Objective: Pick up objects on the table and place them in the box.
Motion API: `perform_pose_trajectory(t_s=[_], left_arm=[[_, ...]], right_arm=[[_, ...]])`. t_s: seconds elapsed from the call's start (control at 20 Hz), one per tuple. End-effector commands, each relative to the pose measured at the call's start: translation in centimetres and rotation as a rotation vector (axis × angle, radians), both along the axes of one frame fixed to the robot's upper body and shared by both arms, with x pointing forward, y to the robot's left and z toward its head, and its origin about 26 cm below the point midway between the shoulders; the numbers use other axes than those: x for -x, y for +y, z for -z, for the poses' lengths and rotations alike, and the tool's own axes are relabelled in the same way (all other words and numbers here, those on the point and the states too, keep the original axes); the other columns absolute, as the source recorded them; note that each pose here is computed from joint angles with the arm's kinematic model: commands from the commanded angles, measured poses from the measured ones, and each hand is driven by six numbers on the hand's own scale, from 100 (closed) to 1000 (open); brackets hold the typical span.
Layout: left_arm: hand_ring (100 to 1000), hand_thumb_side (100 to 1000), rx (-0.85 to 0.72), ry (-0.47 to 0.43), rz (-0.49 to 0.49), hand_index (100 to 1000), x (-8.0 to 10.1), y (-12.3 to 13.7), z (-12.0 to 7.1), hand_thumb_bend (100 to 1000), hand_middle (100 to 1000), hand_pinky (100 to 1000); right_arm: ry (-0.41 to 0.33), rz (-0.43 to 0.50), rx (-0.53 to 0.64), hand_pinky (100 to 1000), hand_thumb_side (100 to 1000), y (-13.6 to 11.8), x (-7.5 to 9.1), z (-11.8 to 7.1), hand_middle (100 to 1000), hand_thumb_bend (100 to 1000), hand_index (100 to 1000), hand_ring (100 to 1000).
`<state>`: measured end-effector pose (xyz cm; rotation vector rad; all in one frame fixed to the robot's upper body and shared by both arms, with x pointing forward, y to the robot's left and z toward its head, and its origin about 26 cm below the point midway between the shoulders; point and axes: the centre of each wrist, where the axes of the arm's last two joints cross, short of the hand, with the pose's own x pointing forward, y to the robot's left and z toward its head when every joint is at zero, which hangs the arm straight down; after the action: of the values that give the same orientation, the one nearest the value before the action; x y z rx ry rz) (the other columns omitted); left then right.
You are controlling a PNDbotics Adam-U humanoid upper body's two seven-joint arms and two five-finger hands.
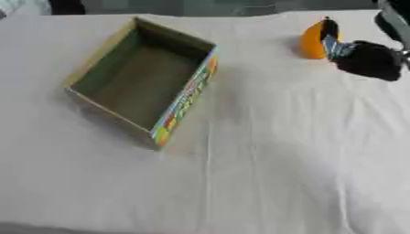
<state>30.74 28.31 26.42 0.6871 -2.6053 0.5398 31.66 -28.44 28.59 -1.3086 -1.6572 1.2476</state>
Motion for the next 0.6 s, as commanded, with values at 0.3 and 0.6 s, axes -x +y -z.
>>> perform_pose_trajectory(t_s=[0.3, 0.6], left_arm=[[770, 964, -0.019, -0.036, 0.014, 915, 0.3, -0.1, -1.1, 100, 754, 801], [770, 964, -0.021, -0.036, 0.016, 914, 0.3, -0.2, -1.2, 100, 754, 801]], right_arm=[[0.039, 0.023, 0.064, 859, 831, -1.4, -0.7, -2.4, 838, 421, 937, 932], [0.1, 0.041, 0.063, 866, 789, -2.2, -1.8, -3.1, 853, 456, 949, 944]])
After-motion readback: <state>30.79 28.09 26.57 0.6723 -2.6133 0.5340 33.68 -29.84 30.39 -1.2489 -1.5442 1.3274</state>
